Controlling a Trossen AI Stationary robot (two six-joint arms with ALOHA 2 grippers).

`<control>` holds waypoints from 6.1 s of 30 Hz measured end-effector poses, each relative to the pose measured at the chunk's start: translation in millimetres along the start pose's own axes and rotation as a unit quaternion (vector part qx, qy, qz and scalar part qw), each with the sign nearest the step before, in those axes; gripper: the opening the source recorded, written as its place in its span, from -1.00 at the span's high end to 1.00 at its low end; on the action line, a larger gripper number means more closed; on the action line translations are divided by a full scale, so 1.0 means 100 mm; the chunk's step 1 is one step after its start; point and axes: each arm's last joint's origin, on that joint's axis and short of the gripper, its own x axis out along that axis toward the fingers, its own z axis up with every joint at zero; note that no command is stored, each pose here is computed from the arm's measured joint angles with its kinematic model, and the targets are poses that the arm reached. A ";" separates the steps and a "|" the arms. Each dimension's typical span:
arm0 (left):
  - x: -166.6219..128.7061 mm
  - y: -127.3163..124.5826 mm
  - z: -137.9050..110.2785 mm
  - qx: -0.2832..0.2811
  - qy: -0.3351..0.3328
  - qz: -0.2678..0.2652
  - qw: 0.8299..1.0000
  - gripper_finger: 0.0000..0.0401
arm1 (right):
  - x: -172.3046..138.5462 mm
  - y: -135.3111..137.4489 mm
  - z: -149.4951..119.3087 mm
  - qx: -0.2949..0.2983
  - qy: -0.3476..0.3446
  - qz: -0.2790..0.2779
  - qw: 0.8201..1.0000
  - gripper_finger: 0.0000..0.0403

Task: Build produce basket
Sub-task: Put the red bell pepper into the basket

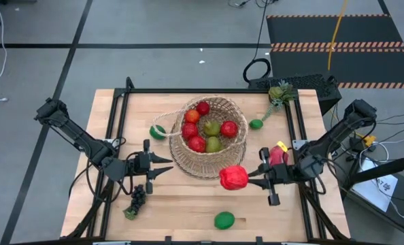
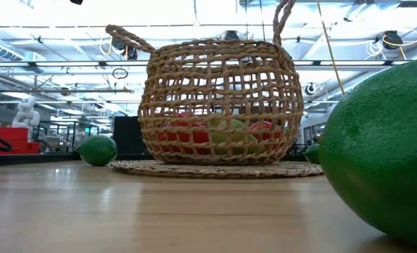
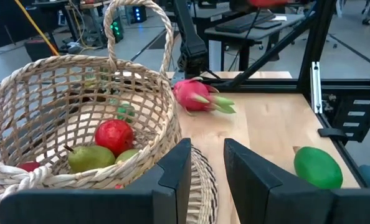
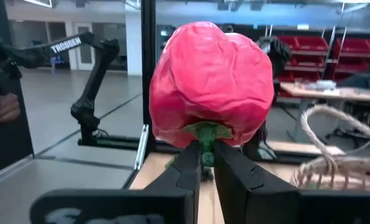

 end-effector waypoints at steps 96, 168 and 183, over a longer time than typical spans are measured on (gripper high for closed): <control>0.00 0.00 0.00 -0.015 -0.003 0.000 1.000 0.52 | 0.12 -0.14 0.13 -0.459 -0.050 -0.085 0.883 0.87; 0.00 0.00 0.00 -0.001 -0.002 -0.004 1.000 0.52 | 1.00 -1.01 1.23 -0.001 0.188 -0.260 0.947 0.87; 0.00 0.00 0.00 0.002 -0.002 -0.004 1.000 0.52 | 1.06 -1.89 0.98 0.142 0.410 -0.285 0.855 0.87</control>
